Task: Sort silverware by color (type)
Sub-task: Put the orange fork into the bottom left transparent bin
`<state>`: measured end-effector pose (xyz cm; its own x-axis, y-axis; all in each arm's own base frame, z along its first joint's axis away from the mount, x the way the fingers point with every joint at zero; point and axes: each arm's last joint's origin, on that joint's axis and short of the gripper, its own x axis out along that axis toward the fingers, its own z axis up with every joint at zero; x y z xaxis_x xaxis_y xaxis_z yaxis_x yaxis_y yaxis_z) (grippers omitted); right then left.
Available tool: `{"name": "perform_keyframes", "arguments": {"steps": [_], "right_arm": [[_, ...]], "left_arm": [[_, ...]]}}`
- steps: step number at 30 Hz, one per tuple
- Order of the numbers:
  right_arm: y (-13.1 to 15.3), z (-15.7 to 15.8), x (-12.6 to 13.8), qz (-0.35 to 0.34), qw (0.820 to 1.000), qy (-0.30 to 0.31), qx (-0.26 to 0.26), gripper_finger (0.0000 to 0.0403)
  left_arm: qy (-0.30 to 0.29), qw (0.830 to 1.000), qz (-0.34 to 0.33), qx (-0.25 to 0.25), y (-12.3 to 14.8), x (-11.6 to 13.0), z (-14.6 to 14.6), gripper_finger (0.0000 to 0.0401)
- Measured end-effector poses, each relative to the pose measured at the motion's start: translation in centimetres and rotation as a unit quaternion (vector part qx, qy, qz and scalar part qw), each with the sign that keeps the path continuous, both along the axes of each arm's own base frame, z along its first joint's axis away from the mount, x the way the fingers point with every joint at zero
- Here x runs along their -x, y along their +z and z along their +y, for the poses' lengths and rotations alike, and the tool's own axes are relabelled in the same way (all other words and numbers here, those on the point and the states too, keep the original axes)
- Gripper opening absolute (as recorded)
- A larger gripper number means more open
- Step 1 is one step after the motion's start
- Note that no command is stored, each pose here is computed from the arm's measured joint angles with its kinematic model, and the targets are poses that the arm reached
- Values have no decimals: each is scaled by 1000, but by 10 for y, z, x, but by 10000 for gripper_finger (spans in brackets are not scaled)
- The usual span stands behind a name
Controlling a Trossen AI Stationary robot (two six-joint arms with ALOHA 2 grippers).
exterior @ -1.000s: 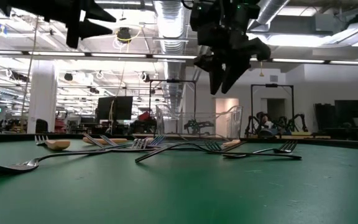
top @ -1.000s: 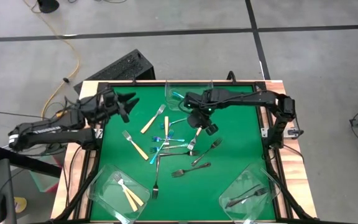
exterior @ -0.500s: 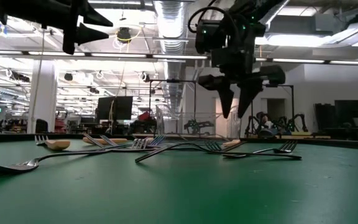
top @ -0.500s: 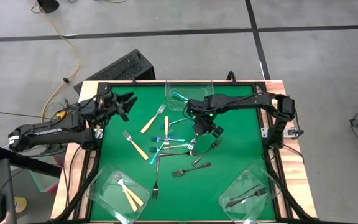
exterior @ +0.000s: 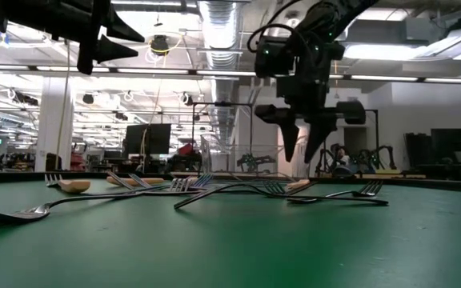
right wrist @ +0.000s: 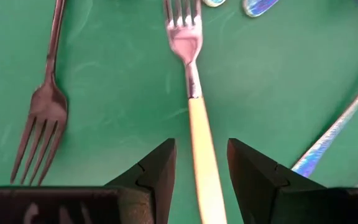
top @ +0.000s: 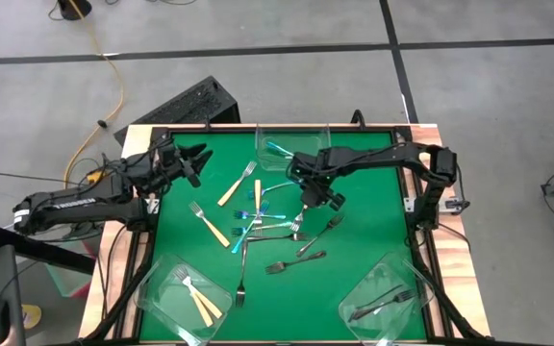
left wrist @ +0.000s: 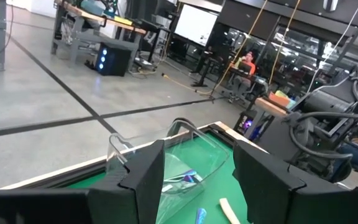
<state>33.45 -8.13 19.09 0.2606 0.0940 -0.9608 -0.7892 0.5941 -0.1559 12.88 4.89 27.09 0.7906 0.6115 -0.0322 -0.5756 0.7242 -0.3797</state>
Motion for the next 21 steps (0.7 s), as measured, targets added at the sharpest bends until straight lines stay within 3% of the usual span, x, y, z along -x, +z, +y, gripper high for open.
{"name": "perform_keyframes", "arguments": {"steps": [9, 21], "right_arm": [[-11, 0, 0, -25, 1000, 4, 7, 164], [-53, -2, -9, 47, 999, -13, 20, 149]], "left_arm": [[1, 1000, 0, 1, 0, 0, 0, 176], [1, 1000, 1, 2, 0, 0, 0, 176]]}}
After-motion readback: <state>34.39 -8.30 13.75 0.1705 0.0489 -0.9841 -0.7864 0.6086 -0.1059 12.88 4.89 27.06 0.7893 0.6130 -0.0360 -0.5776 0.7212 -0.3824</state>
